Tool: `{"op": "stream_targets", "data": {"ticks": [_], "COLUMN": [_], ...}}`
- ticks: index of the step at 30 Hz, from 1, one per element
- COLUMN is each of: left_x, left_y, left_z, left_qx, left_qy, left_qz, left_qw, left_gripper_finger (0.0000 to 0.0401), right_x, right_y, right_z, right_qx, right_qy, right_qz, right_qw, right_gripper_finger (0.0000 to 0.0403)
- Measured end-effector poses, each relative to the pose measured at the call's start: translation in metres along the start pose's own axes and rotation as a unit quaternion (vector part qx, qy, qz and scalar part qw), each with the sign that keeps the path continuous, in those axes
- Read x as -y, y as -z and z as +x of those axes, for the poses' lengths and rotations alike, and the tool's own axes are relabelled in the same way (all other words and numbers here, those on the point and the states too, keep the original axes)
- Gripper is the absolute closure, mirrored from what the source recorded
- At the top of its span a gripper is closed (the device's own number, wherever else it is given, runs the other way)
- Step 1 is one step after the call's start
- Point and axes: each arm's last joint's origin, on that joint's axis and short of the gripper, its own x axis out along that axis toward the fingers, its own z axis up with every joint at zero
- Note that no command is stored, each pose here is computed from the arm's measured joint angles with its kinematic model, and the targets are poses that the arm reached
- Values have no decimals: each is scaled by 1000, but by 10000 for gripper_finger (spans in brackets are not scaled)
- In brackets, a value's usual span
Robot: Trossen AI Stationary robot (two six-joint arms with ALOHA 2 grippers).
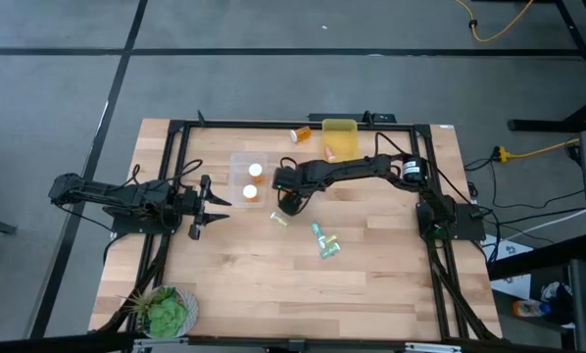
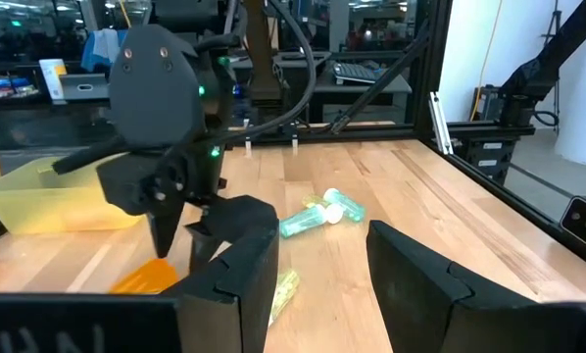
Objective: Pick and place medicine bottles into bin by pill shape (circle, oval)
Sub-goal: Put the large orange pill bottle into the transparent bin
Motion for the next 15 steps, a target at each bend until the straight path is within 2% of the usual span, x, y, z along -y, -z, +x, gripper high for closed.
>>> {"op": "stream_targets", "data": {"ticks": [6,12,15], "left_x": [0,0,0], "left_y": [0,1,1], "left_z": [0,0,0], "left_qx": [-1,-6,-6], "left_qy": [0,0,0], "left_qz": [0,0,0], "left_qw": [1000,1000,1000], "left_gripper_finger": [252,252,252], "right_x": [0,-4,-3], "right_y": [6,-9,-20], "right_z": [-8,-35,-37], "right_qx": [-40,15,50], "right_qy": [-17,-34,-56], "right_qz": [-11,-31,-60], "right_qw": [999,999,995], "right_gripper_finger": [159,159,159]}}
